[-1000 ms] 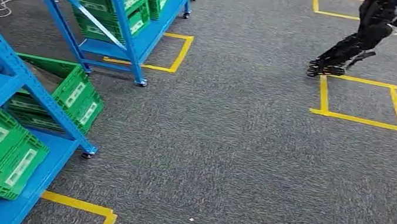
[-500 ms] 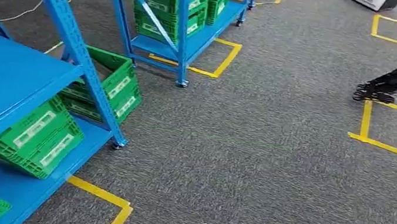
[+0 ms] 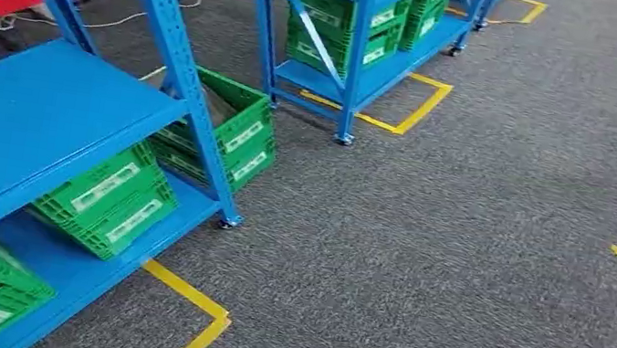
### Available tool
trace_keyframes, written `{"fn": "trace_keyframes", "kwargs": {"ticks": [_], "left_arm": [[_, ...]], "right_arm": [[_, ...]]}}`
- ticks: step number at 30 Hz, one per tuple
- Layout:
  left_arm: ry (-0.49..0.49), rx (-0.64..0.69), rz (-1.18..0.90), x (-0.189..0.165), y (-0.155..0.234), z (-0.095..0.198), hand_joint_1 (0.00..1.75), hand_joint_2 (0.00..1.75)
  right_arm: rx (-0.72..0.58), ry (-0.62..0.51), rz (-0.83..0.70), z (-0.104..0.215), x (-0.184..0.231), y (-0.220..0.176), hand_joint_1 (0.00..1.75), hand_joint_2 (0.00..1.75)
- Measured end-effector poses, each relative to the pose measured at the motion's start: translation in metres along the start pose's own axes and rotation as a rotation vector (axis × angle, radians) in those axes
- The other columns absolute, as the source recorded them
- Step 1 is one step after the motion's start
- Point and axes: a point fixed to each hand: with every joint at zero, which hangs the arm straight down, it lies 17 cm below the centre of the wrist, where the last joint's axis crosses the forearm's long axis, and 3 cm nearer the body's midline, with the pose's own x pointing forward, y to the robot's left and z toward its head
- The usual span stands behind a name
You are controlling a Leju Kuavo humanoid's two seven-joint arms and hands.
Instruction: Take the parts from the cabinet and place them on the table.
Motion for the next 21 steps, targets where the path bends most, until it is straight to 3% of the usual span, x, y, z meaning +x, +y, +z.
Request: {"fn": "trace_keyframes", "kwargs": {"ticks": [6, 21], "left_arm": [[0.018, 0.045, 0.055, -0.007, 0.003, 0.0, 0.0, 0.0], [0.03, 0.037, 0.105, -0.005, -0.014, 0.004, 0.0, 0.0]], "right_arm": [[0.017, -0.023, 0.093, 0.0, 0.0, 0.002, 0.0, 0.0], [0.019, -0.028, 0.157, 0.0, -0.005, -0.001, 0.0, 0.0]]}}
